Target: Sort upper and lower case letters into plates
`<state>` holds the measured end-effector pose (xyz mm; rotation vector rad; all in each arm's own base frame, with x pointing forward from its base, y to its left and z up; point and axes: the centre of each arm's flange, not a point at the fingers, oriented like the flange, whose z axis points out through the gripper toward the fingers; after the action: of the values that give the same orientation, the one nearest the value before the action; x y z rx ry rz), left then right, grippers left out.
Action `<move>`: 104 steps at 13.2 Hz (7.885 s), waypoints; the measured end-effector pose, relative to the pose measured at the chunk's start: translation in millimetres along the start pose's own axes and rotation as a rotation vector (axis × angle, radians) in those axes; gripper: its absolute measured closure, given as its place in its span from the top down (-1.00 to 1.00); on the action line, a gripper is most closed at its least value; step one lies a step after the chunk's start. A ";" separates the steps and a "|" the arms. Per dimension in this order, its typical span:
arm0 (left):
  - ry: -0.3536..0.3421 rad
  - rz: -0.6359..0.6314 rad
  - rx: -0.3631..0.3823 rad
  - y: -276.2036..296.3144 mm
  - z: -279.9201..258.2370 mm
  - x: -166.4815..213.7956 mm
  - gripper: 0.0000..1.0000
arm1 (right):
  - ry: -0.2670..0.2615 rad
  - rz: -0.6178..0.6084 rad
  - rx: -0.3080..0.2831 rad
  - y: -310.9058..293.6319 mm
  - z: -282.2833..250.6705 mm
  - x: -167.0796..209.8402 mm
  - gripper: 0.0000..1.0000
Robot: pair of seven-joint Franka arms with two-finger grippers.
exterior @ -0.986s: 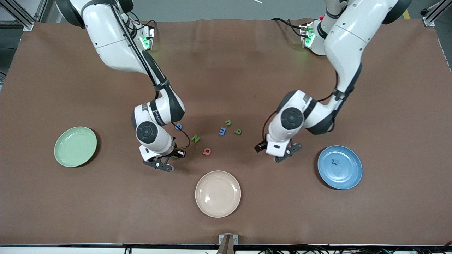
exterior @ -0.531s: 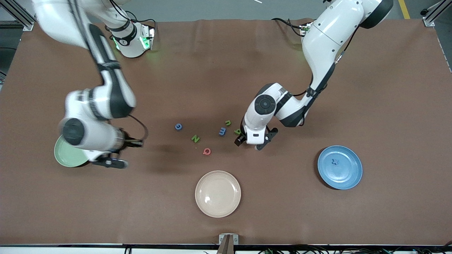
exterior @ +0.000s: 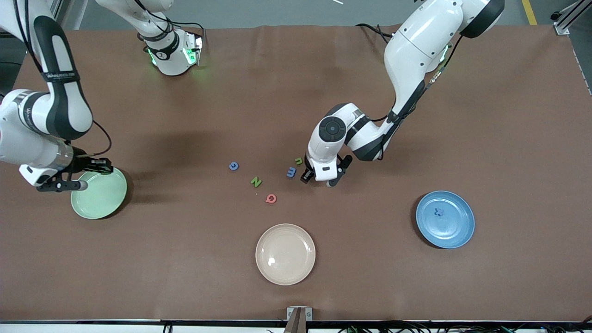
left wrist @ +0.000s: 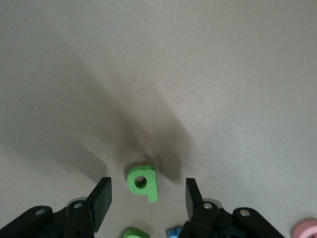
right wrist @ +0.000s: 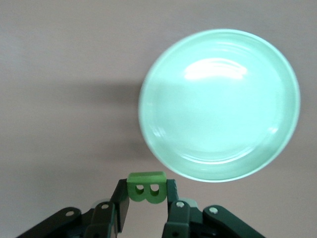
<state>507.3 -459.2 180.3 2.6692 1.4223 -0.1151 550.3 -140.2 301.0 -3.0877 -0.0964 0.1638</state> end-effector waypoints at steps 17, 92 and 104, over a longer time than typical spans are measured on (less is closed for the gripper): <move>0.206 0.134 0.058 16.4 -88.9 137.0 -0.44 | 0.024 -0.095 -0.020 40.8 86.3 4.4 0.68; -0.018 0.136 0.031 19.8 -39.9 12.0 -0.46 | 0.009 -0.203 -0.008 -141.6 -43.6 80.2 -0.28; 0.110 0.574 0.255 -61.0 -115.5 381.2 -0.46 | 0.018 -0.342 -0.012 38.6 89.2 42.3 -0.28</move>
<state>670.5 -96.4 244.6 3.2177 0.6433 -0.1023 585.1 -172.0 205.9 -3.0222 -0.6191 0.1205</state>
